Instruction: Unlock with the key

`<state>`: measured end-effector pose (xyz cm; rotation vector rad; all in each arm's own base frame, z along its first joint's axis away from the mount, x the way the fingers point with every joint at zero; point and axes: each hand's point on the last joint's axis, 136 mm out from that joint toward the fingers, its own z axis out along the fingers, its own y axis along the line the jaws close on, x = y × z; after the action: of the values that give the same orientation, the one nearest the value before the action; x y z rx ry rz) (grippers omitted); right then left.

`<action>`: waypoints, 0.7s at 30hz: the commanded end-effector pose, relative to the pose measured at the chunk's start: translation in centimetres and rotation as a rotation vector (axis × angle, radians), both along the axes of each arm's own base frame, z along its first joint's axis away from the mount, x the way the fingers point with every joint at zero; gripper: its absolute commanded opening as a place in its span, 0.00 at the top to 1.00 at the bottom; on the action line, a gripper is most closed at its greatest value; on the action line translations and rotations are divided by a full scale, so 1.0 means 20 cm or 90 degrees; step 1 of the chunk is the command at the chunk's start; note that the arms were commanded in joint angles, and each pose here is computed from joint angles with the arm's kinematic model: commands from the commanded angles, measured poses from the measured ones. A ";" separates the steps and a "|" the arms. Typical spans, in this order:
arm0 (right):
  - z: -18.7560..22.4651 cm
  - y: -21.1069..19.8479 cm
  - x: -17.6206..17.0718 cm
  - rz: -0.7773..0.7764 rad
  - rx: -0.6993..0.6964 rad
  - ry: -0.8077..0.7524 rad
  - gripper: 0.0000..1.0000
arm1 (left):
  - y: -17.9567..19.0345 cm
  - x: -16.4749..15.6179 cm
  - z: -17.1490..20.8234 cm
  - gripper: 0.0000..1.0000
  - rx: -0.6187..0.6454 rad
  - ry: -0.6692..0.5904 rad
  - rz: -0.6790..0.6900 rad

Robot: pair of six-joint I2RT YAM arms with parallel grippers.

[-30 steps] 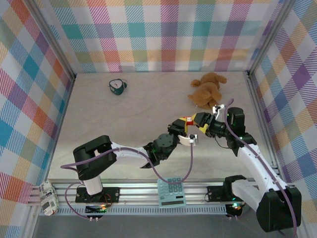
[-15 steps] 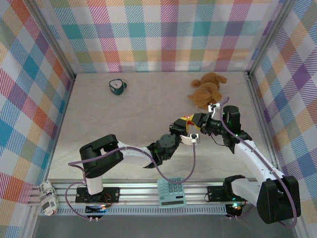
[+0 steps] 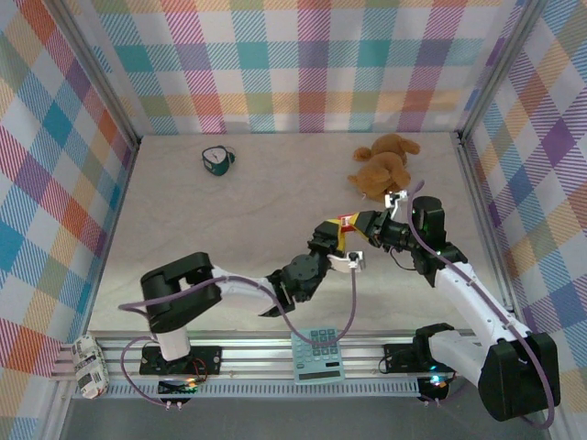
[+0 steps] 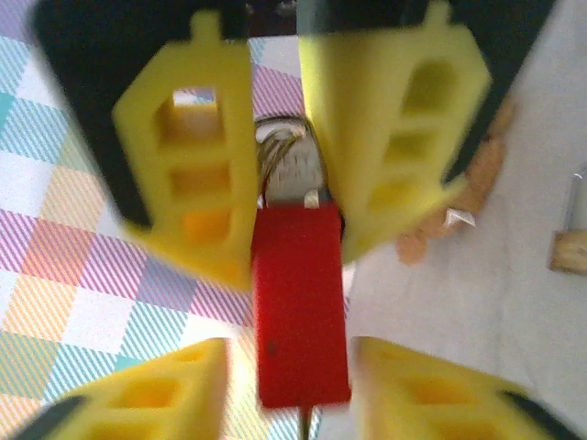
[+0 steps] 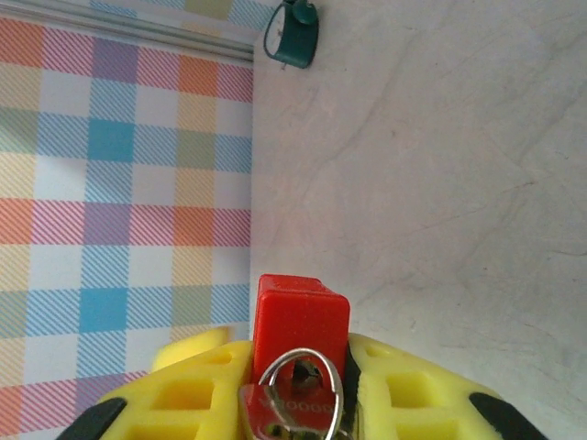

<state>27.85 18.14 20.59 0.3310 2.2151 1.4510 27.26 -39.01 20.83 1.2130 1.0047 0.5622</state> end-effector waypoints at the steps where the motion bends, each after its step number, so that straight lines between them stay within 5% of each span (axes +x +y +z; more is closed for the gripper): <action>1: 0.04 -0.02 0.04 -0.007 -0.048 -0.033 0.82 | 0.14 -0.06 0.10 0.32 -0.066 0.041 0.019; 7: 0.03 0.00 0.10 -0.011 -0.065 -0.043 0.81 | 0.39 -0.13 0.14 0.11 -0.088 0.059 0.071; 21: -0.24 0.58 -0.05 0.116 -0.087 -0.024 0.81 | 0.85 -0.16 0.37 0.06 -0.258 0.084 0.194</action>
<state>25.31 28.13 14.44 0.0622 2.4619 1.3422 23.76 -23.64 29.42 0.7894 1.2880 0.4539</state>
